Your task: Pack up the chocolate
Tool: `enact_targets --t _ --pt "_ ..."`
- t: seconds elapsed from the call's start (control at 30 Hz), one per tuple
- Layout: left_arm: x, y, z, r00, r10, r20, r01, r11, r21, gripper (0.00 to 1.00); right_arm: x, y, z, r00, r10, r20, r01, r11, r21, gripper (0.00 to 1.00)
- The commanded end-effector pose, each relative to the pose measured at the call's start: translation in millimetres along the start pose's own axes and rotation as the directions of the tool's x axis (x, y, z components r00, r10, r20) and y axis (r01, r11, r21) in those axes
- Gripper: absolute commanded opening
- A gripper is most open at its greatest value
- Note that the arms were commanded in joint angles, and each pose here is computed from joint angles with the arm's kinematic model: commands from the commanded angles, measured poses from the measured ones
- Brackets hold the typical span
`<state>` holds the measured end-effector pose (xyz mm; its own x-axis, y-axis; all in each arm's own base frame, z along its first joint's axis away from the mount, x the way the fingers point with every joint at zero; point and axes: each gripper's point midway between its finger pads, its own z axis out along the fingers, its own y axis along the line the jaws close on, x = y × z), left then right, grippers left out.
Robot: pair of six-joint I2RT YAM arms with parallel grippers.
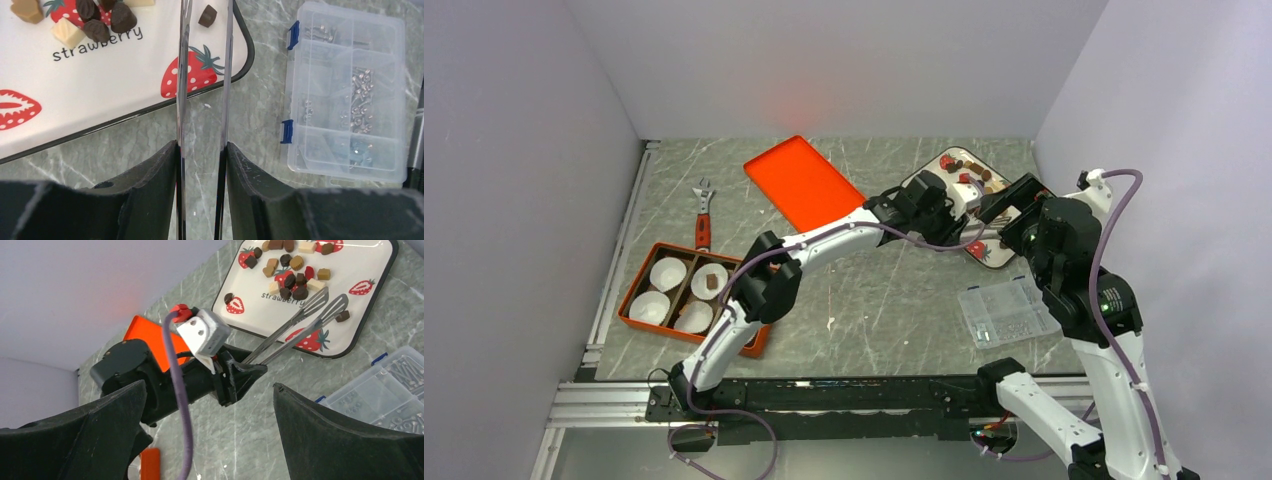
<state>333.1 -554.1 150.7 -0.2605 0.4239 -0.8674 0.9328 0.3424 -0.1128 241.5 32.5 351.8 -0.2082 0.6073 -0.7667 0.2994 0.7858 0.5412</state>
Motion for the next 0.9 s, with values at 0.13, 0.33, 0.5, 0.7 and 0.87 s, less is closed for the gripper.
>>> enact_targets --t 0.13,0.33,0.5,0.7,0.87 --pt "-20 -5 18 0.988 0.124 0.092 -0.129 0.99 0.056 0.43 -5 9 -5 1.0 -0.019 -0.003 0.019 0.999 -0.038 1.0" --pt "-9 -1 31 0.988 0.136 0.079 -0.14 0.989 0.056 0.43 -2 9 -4 1.0 -0.028 -0.013 0.027 0.999 -0.038 1.0" --pt "-4 -2 36 0.987 0.14 0.074 -0.144 0.988 0.057 0.44 -1 8 -2 0.999 -0.033 -0.017 0.032 0.999 -0.033 1.0" --pt "3 0 42 0.988 0.144 0.063 -0.148 0.987 0.063 0.44 5 8 3 0.998 -0.041 -0.037 0.04 0.999 -0.032 1.0" --pt "7 0 45 0.987 0.149 0.056 -0.152 0.986 0.064 0.43 7 9 5 0.998 -0.043 -0.041 0.042 0.999 -0.032 1.0"
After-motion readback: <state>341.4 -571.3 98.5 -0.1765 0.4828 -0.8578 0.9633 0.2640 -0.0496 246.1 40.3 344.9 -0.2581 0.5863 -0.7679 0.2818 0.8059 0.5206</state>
